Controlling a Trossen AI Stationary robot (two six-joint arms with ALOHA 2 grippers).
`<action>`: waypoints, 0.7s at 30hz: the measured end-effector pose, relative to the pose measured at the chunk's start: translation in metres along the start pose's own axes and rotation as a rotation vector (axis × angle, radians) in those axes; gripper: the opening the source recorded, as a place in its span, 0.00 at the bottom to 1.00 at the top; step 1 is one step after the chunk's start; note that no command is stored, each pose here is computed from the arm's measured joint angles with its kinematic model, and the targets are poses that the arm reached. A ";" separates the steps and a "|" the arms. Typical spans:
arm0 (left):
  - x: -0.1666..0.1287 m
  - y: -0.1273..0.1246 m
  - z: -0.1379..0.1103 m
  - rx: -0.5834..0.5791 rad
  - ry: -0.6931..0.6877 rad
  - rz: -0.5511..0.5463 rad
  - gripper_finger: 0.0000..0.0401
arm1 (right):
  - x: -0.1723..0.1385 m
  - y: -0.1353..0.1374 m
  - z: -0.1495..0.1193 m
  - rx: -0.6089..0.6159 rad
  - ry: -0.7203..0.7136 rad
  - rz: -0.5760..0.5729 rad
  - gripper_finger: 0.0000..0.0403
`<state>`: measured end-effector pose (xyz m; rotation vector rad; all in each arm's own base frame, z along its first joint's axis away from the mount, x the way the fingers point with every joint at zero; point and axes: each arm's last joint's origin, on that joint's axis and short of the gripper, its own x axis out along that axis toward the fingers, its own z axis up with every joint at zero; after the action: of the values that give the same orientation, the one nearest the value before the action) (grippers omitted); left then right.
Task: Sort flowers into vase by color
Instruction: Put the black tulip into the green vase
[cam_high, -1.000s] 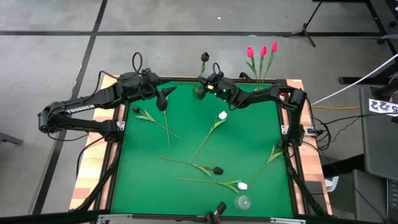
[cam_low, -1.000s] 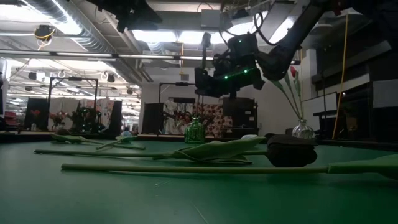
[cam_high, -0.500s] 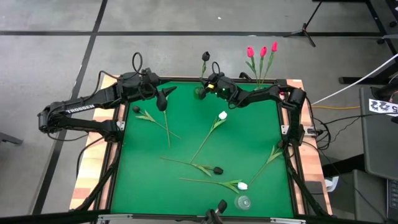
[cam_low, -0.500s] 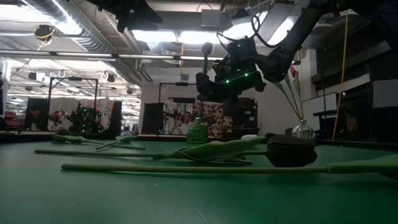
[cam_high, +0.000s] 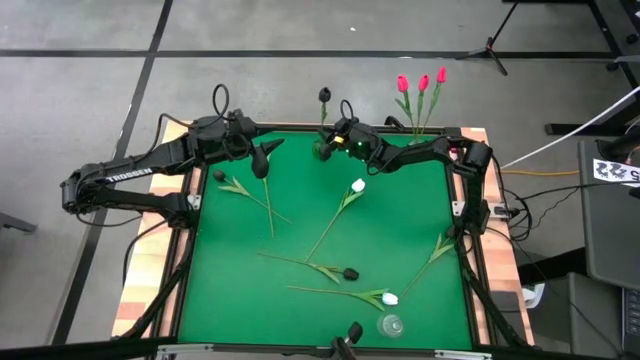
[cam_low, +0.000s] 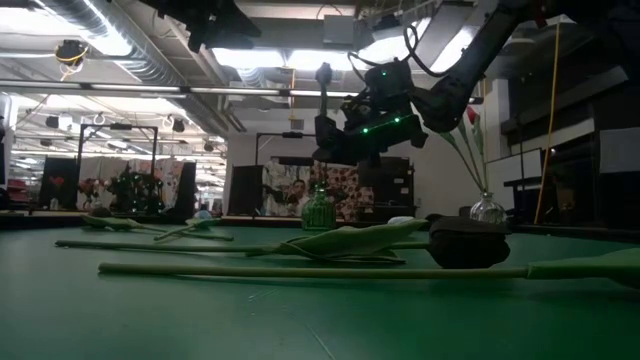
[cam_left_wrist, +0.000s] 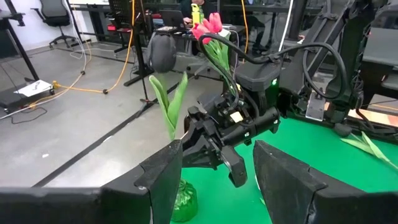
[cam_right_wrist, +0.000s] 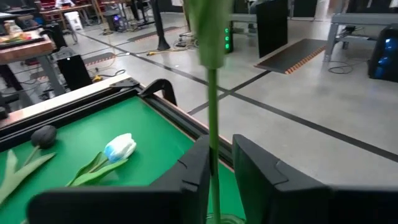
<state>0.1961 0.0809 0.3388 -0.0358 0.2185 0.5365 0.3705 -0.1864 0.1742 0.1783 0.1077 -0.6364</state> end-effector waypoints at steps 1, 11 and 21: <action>0.000 0.000 0.000 0.002 0.000 0.000 0.48 | 0.000 0.000 0.000 0.001 0.000 0.000 0.20; 0.000 0.000 0.000 0.003 0.000 0.000 0.48 | 0.000 0.000 0.001 0.003 -0.004 0.000 0.33; 0.000 0.001 -0.002 0.007 0.022 0.010 0.48 | 0.009 0.006 0.023 -0.007 -0.050 0.009 0.45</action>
<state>0.1954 0.0811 0.3367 -0.0341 0.2424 0.5458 0.3828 -0.1917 0.1965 0.1560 0.0614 -0.6311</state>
